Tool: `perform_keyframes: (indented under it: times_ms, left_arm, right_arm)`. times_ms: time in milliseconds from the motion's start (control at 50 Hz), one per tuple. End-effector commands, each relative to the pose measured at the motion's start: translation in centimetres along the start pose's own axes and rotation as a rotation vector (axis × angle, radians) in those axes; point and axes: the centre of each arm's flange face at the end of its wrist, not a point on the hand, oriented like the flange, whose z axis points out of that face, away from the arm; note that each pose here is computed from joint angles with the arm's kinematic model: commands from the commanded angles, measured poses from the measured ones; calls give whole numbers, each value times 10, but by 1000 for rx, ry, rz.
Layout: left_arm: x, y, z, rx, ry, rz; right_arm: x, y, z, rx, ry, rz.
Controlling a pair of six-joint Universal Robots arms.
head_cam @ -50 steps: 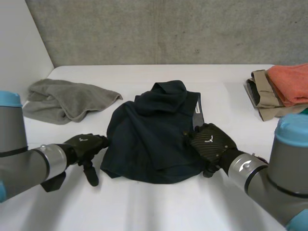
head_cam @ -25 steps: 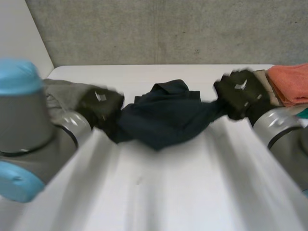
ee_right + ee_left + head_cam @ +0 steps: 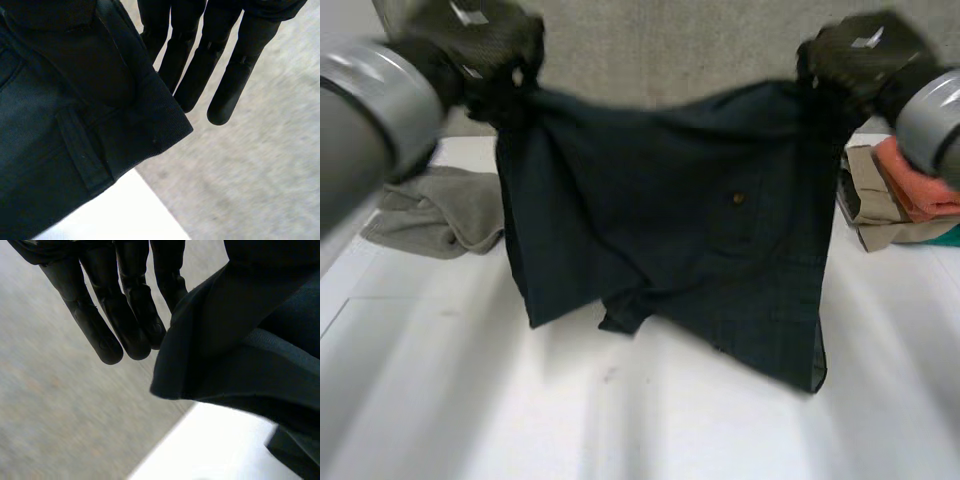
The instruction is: Fold the laundry.
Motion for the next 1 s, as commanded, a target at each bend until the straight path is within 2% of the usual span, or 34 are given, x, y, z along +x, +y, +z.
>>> perform_keyframes:
  times_ms: [20,100,160,220,280,360,500,640,740,860,1000]
  left_arm:
    - [-3,27,63,42,-14,3]
    - [-34,-31,71,304,-119,21]
    - [-59,-91,53,545,-219,30]
    - [-73,-129,32,697,-283,18]
    - [-76,-138,24,728,-293,14]
    - [-73,-120,31,650,-280,8]
    - [-49,-28,52,307,-197,-16]
    - [-5,60,31,7,-56,-11]
    - [37,124,5,-210,94,38]
    - [58,157,-21,-341,185,81]
    - [71,154,-66,-490,303,101]
  right_arm:
    - [-15,31,45,2,44,-41]
    - [4,-6,66,195,214,-68]
    - [29,-57,67,422,368,-61]
    - [42,-96,58,613,447,-20]
    - [38,-113,51,691,435,5]
    - [27,-106,50,658,373,2]
    - [1,-54,55,455,248,8]
    - [-52,40,39,113,31,13]
    - [-89,112,10,-118,-104,-53]
    - [-99,144,-18,-244,-167,-149]
    - [-87,128,-61,-369,-230,-235]
